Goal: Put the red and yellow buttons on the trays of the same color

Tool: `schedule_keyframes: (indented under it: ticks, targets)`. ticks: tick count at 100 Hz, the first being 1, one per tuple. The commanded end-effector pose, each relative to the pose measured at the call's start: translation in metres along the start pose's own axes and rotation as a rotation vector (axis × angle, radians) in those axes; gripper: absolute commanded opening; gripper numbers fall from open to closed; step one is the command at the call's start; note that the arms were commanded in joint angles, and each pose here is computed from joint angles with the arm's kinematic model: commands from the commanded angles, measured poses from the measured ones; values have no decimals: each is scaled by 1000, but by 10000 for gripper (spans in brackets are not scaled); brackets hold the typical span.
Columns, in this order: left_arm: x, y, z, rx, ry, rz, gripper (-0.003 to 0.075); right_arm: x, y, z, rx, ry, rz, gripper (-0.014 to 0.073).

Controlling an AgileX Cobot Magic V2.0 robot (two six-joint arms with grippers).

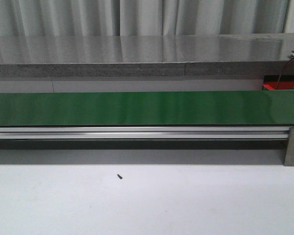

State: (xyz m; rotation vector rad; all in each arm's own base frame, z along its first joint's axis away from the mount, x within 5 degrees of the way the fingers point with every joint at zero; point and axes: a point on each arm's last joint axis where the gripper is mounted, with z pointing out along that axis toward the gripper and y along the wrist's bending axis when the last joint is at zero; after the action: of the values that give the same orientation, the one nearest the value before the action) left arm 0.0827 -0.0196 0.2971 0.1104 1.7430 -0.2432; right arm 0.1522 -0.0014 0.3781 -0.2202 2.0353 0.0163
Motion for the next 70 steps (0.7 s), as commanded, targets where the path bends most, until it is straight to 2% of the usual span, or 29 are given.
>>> schedule_keyframes:
  ticks: [1, 20, 44, 70]
  targets:
    - [-16, -1, -2, 2, -104, -8, -20, -9, 2, -14, 23, -102, -9, 119]
    - [-16, -1, -2, 2, -104, -8, -20, 13, 9, -15, 17, -115, -18, -99]
    - [-16, -1, -2, 2, -104, -8, -20, 43, 20, -15, 9, -189, -36, -85]
    - [-16, -1, -2, 2, -104, -8, -20, 58, 22, -10, -5, -146, -29, -85]
